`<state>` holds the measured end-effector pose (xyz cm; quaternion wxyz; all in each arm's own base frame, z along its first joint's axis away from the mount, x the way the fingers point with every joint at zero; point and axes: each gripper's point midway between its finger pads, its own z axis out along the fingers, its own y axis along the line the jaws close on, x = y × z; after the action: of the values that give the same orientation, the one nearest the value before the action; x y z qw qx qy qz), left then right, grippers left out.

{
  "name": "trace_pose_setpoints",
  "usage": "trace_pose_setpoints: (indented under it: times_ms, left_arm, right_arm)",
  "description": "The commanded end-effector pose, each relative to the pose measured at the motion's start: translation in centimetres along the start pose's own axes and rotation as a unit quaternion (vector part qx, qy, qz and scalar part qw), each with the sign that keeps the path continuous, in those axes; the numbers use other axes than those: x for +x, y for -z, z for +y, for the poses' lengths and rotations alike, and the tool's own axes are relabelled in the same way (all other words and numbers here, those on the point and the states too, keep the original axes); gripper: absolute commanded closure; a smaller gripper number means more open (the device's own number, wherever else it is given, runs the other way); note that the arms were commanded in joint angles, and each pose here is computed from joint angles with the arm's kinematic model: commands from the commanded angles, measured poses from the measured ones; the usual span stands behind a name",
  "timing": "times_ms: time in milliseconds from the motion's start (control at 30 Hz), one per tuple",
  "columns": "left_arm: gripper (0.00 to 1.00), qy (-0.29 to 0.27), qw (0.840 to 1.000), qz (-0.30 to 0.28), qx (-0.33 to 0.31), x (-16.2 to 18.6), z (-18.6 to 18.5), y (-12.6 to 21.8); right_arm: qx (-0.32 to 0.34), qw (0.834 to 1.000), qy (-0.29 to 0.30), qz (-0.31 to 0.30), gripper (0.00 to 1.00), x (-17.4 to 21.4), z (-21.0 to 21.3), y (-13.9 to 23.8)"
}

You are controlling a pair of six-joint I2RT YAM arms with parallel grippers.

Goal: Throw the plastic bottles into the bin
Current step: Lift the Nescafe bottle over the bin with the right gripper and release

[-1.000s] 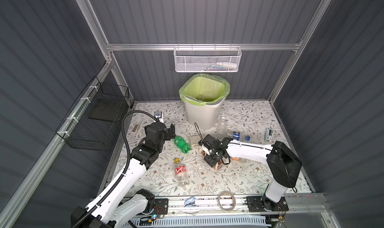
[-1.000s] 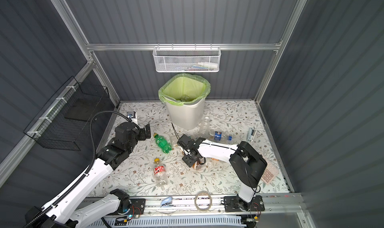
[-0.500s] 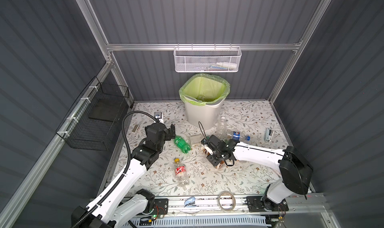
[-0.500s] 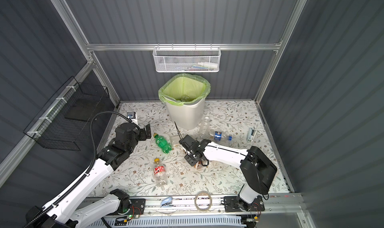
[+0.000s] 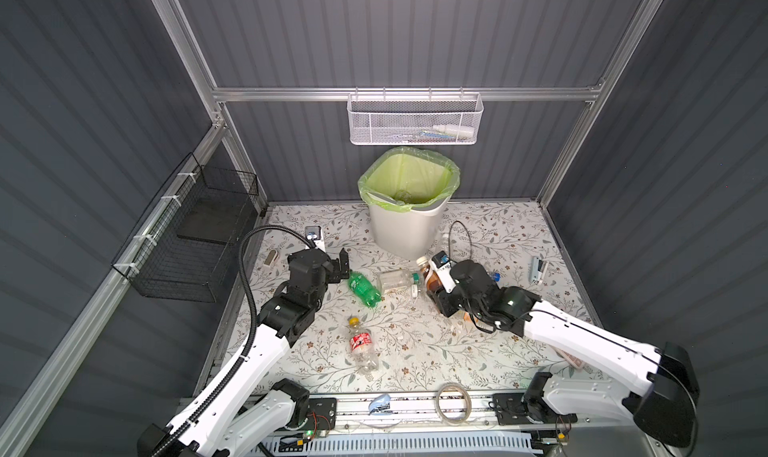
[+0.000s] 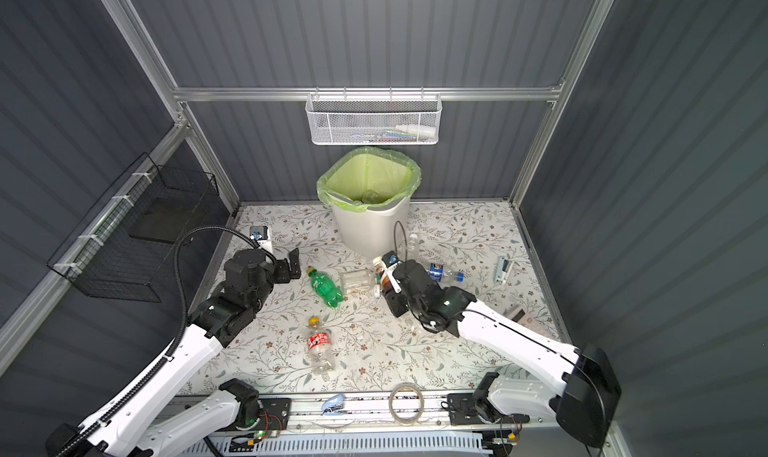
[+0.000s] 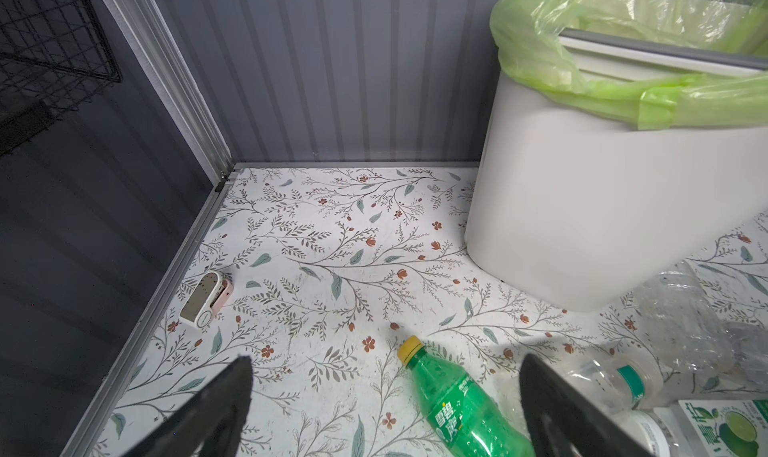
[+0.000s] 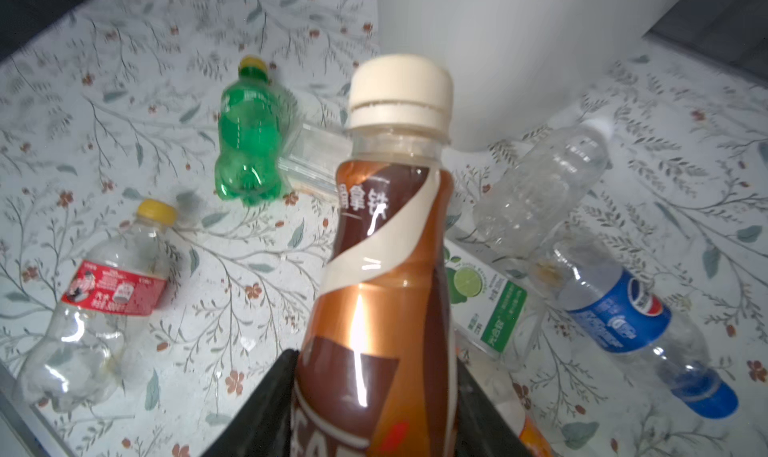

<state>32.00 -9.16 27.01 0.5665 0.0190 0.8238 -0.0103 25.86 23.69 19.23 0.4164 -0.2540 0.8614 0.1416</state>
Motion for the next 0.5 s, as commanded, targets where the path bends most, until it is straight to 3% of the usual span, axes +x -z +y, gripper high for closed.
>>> trace_pose_setpoints:
  times_ms: [0,267,467]
  left_arm:
    - [0.00,0.000,1.000,-0.008,0.013,-0.4,-0.3,0.3]
    - [0.00,-0.006,1.000,-0.018,0.020,-1.3,-0.3,0.9]
    - [0.00,-0.010,0.998,-0.021,0.051,-2.3,-1.5,1.1]
  right_arm:
    - [0.007,0.991,-0.056,-0.118,0.53,-3.4,-1.5,2.5]
    - [0.088,0.939,-0.110,-0.313,0.55,-6.0,-6.4,10.1]
    - [0.119,0.911,-0.076,-0.388,0.53,-9.1,-7.5,14.6]
